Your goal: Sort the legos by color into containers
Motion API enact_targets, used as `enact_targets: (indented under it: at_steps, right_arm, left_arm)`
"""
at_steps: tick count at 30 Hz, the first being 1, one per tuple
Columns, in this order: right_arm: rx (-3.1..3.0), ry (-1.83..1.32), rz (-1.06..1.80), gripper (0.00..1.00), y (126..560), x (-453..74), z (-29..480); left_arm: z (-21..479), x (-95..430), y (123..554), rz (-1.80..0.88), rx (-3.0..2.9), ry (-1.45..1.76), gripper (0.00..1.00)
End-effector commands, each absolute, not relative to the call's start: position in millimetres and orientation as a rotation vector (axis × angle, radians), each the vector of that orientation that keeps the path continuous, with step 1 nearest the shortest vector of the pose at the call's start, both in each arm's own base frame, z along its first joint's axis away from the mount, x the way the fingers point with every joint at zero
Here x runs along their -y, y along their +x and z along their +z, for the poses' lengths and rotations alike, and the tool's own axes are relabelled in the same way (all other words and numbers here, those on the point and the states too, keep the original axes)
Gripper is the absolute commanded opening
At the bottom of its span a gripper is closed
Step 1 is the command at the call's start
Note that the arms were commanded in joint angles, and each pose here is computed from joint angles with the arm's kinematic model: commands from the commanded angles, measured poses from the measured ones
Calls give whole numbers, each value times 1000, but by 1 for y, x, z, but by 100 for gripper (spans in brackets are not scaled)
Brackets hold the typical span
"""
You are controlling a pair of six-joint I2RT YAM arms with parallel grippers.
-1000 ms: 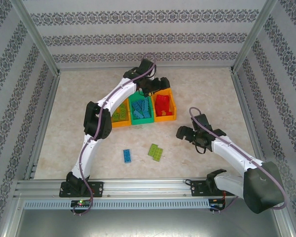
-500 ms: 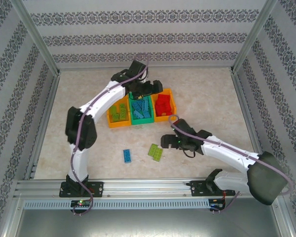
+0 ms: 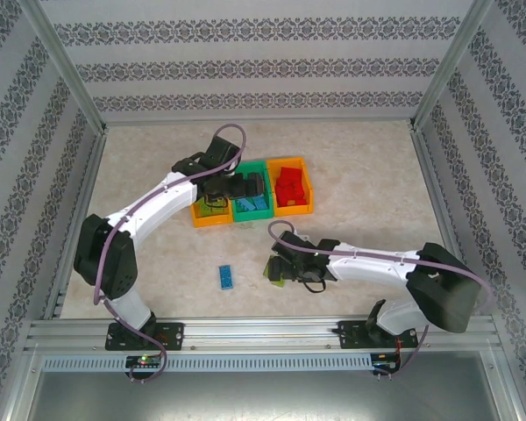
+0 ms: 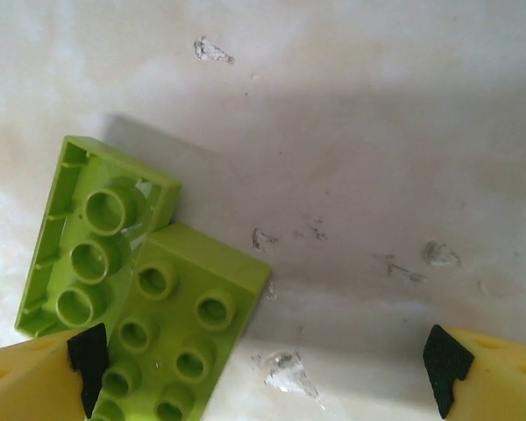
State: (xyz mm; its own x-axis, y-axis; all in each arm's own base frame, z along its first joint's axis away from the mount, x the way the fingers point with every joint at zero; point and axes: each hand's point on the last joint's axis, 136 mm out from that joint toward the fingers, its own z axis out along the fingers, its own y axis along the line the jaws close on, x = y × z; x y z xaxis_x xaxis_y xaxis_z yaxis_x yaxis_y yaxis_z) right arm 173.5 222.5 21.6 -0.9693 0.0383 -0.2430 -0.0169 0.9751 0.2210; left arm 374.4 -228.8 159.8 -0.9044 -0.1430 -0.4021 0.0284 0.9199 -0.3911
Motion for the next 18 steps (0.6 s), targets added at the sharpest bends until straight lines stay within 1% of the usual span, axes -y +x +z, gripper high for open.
enact_targets:
  at_steps: [1,5,10,13,18]
  right_arm:
    - [-2879,53,276,93,176,-222,19]
    - [-2884,95,221,88,166,-201,14]
    - [-2856,147,221,86,159,-176,18]
    - [-2828,149,254,86,161,-174,26]
    - [-2826,109,297,87,164,-186,32]
  left_arm:
    - [172,220,376,-504,-2590,-59,99]
    - [172,209,370,-455,-2588,-58,99]
    - [168,201,364,-414,-2593,-61,99]
    - [162,201,362,-419,-2608,-66,99]
    - [156,203,360,-439,-2620,-79,99]
